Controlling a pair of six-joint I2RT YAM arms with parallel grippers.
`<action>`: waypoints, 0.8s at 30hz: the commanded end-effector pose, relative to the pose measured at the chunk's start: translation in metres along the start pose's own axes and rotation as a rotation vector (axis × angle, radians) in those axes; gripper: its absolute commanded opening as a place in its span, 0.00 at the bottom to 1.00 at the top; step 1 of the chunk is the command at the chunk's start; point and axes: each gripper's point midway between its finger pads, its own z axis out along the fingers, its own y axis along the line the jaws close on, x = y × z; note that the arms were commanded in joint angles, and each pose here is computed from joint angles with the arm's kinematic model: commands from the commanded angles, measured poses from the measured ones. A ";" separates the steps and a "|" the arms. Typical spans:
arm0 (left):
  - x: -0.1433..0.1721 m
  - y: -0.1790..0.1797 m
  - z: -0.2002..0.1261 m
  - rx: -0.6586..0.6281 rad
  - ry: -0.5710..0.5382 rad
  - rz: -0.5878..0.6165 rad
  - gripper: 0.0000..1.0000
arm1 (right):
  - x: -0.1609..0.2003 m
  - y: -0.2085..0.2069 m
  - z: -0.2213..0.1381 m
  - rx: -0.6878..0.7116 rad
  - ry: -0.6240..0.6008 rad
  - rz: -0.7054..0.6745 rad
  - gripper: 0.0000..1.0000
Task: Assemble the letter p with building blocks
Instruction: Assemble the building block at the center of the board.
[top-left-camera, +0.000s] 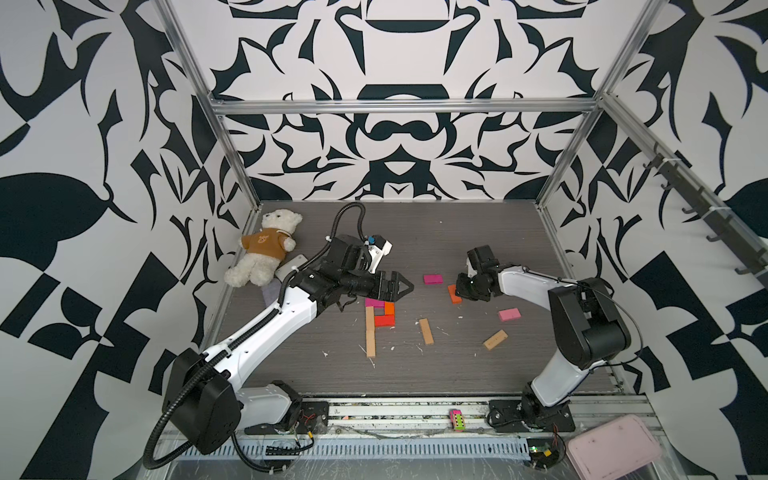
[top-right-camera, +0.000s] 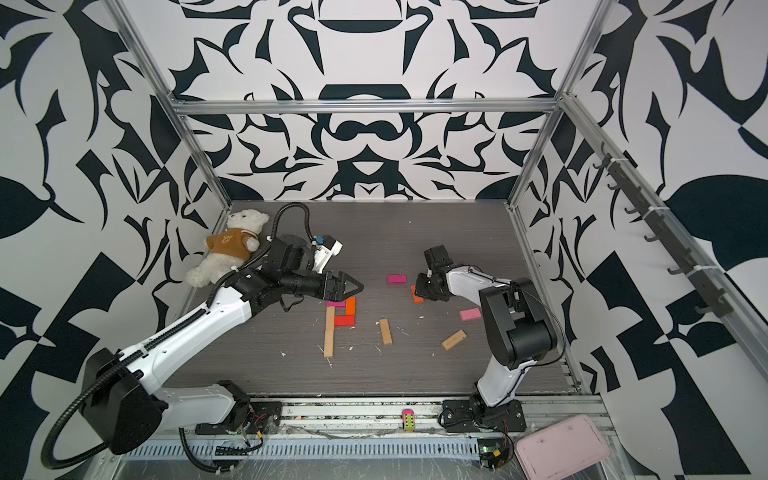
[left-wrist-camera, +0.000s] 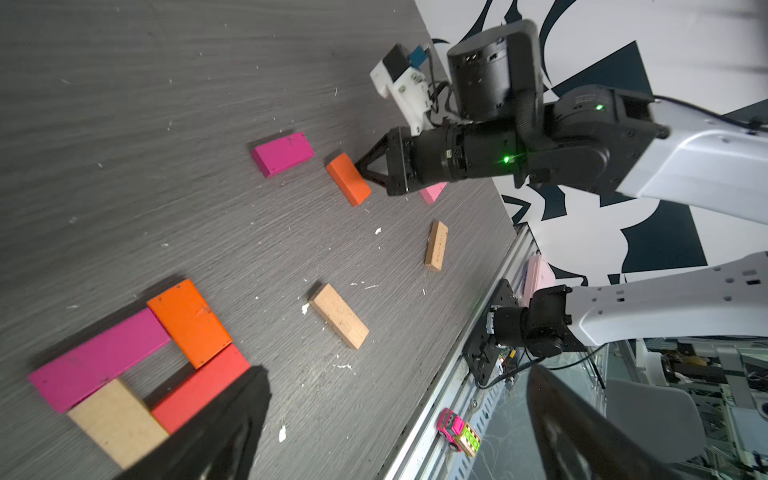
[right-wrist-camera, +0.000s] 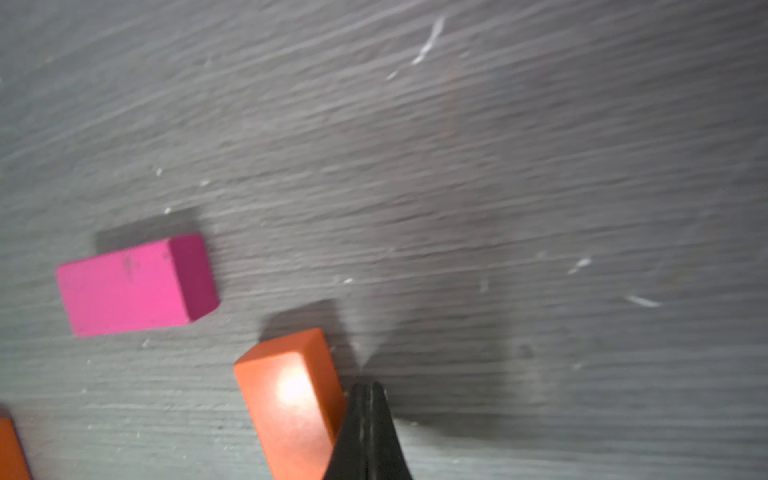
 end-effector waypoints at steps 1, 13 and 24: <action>0.004 0.004 -0.009 -0.036 -0.007 0.040 0.99 | -0.003 -0.004 -0.014 0.042 -0.049 -0.015 0.00; 0.006 -0.001 -0.010 -0.015 0.000 0.039 0.99 | 0.011 0.020 -0.049 -0.023 -0.075 -0.071 0.45; 0.006 -0.004 -0.011 -0.001 0.000 0.039 0.99 | 0.020 0.028 -0.021 0.031 -0.034 -0.092 0.46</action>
